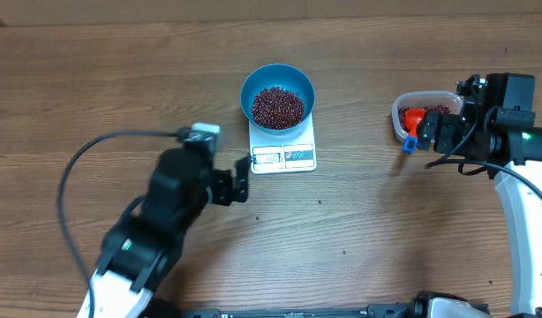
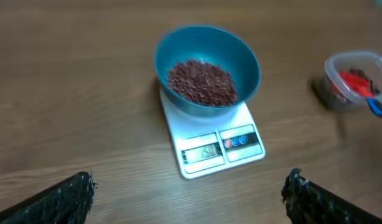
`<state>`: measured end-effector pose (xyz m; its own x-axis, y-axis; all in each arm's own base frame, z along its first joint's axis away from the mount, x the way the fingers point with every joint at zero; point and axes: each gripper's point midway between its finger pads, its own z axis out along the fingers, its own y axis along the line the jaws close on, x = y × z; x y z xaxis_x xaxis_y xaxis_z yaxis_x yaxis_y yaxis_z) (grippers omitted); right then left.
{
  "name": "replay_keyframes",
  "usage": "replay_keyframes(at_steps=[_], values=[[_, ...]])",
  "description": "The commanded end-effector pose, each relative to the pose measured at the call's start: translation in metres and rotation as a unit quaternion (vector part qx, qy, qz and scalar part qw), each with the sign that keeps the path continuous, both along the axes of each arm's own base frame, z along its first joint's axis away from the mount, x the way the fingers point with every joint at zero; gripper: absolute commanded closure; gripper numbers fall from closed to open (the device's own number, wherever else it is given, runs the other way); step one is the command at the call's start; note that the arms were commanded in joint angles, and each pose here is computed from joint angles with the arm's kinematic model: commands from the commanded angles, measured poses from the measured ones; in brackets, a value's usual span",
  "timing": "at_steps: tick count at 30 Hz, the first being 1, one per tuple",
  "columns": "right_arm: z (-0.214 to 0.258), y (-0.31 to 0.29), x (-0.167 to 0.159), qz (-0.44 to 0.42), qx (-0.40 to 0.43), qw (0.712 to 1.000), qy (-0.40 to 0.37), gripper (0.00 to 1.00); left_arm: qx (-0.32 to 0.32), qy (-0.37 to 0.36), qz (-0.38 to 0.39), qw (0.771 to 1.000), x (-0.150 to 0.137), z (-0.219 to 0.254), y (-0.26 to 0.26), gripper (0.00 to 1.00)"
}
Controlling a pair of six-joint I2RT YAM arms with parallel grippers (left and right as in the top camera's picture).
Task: Scoop item into bowl and weigh 150g on scale
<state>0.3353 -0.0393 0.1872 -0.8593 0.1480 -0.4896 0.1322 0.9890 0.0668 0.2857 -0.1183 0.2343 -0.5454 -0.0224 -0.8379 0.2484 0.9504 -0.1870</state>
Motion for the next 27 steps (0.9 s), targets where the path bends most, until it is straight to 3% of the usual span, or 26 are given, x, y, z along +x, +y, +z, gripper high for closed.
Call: replay_keyframes(at_steps=[1, 10, 13, 22, 27], values=[[0.011, -0.004, 0.004, -0.003, -0.005, 1.000, -0.015, 0.00, 0.004, -0.090, -0.022, 0.996, -0.011, 0.010, 0.018, 0.01], [0.011, -0.004, 0.004, -0.003, -0.005, 1.000, -0.015, 0.00, 0.008, -0.331, 0.000, 0.944, -0.037, 0.055, 0.055, 0.00], [0.011, -0.004, 0.004, -0.003, -0.005, 1.000, -0.015, 0.00, 0.010, -0.374, 0.015, 0.927, -0.046, 0.057, 0.063, 0.00], [0.011, -0.004, 0.004, -0.003, -0.005, 1.000, -0.015, 0.00, 0.020, -0.395, 0.056, 0.917, -0.049, 0.002, 0.083, 0.00], [0.011, -0.004, 0.004, -0.003, -0.005, 1.000, -0.015, 0.00, 0.017, -0.358, 0.081, 0.930, -0.044, -0.020, 0.093, 0.00]])
